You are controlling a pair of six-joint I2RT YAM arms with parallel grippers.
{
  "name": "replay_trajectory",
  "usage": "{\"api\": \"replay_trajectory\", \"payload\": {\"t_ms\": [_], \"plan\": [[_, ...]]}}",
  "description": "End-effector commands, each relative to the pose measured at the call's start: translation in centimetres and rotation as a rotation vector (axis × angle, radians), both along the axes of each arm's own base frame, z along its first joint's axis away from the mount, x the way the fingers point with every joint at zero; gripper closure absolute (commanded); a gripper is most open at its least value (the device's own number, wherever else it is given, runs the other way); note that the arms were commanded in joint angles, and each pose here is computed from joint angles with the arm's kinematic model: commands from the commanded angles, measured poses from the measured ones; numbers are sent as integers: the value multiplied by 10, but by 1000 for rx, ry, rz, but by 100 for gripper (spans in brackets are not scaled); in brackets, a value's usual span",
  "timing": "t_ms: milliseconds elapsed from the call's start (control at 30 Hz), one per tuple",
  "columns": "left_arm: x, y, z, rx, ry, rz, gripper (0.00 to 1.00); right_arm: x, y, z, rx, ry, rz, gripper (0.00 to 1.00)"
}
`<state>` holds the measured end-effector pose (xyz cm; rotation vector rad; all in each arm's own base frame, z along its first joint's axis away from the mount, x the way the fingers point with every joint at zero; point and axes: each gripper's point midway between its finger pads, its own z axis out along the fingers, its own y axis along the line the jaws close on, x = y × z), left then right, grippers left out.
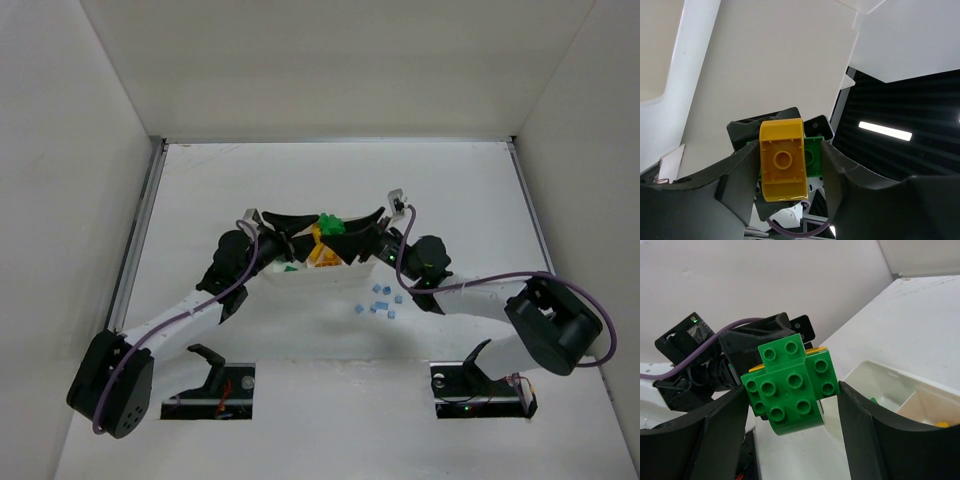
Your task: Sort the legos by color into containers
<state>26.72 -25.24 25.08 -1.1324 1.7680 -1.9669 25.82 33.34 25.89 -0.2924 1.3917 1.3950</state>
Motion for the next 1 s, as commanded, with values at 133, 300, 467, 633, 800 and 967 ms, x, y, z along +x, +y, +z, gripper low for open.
{"api": "replay_trajectory", "payload": {"t_ms": [133,300,467,633,800,967], "plan": [[-2,-1,11,-50,-47,-16,63,-4,-5,33,79,-89,4,52],[-1,-1,14,-43,-71,-12,75,-3,-7,30,75,-85,-2,52],[1,5,12,-11,-108,11,87,-5,-16,34,86,-90,-19,52],[11,24,-1,48,-117,70,90,-8,-30,41,88,-103,-42,53],[21,26,-5,113,-141,86,89,-7,-36,34,53,-88,-64,54],[42,8,-18,249,-180,56,87,-3,-44,18,-6,-64,-128,54]]}}
